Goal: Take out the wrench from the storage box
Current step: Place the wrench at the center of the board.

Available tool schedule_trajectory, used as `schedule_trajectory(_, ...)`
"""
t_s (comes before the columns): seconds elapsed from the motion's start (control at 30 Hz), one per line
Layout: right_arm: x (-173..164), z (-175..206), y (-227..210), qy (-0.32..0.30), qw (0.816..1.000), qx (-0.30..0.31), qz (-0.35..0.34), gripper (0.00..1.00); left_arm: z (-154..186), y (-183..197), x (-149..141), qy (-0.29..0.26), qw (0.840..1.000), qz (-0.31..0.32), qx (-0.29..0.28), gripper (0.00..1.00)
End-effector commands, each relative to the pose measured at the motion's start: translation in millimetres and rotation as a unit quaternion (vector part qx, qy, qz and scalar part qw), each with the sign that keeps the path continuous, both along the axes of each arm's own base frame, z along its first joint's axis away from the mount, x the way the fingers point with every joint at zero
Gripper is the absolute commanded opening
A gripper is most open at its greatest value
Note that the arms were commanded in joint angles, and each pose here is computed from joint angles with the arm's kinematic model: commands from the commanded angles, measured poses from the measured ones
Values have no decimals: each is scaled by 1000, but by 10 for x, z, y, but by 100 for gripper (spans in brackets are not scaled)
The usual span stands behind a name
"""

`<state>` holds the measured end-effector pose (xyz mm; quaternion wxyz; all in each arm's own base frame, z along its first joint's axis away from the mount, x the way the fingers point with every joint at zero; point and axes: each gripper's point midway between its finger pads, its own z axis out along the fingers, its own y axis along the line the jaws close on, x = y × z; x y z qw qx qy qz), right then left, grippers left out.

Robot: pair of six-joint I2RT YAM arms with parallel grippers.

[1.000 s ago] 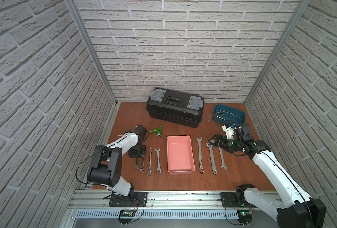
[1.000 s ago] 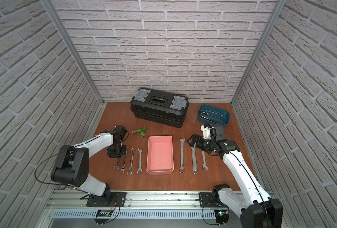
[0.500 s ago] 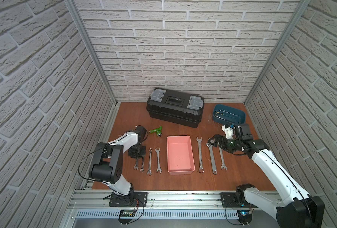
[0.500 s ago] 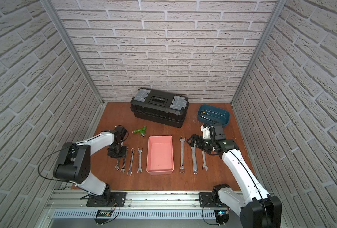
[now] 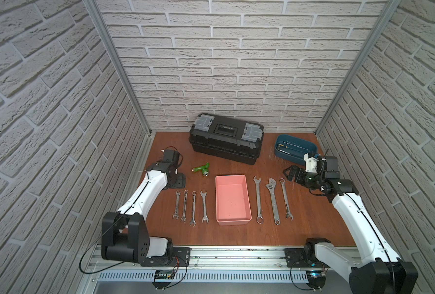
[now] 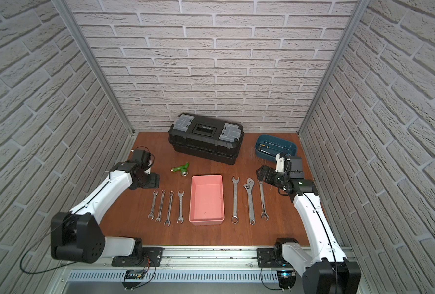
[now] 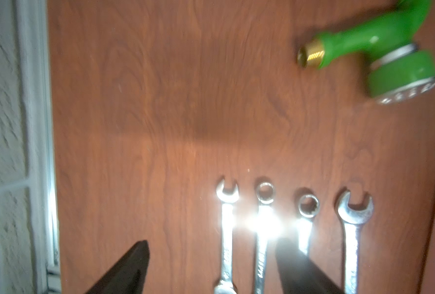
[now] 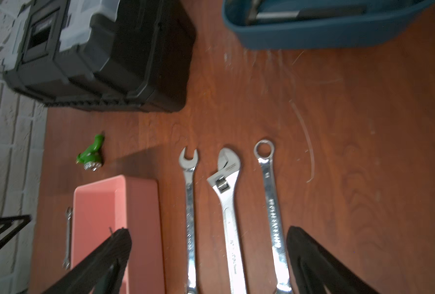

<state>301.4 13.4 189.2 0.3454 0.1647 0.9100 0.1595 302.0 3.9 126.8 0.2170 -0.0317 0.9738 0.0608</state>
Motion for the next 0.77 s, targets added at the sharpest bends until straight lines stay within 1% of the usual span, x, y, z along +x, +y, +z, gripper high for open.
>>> schedule_trajectory(0.0,226,18,-399,-65,993,-94,-41,99,104,190,270,-103,995,0,-7,98)
schedule_trajectory(0.07,313,-109,-570,-74,984,-150,-52,99,84,319,382,-146,989,5,-12,98)
schedule_trajectory(0.1,338,-185,-621,-79,981,-170,-53,99,66,366,424,-160,987,4,-12,98)
schedule_trajectory(0.13,384,-220,-675,-97,976,-187,-60,99,66,430,491,-182,983,7,-7,98)
schedule_trajectory(0.23,465,-359,-751,-151,962,-216,-73,99,58,550,660,-239,971,19,-10,98)
schedule_trajectory(0.3,522,-472,-743,-164,959,-219,-70,99,5,570,764,-259,966,15,-4,98)
schedule_trajectory(0.43,664,-631,-707,-196,954,-217,-61,99,-224,523,878,-270,963,4,-12,98)
schedule_trajectory(0.53,734,-734,-683,-196,954,-218,-55,99,-389,543,902,-262,965,12,-3,98)
schedule_trajectory(0.63,774,-741,-668,-195,955,-219,-50,99,-349,548,938,-271,963,7,3,98)
schedule_trajectory(0.73,775,-756,-665,-191,955,-220,-50,99,-345,531,995,-269,963,0,-1,98)
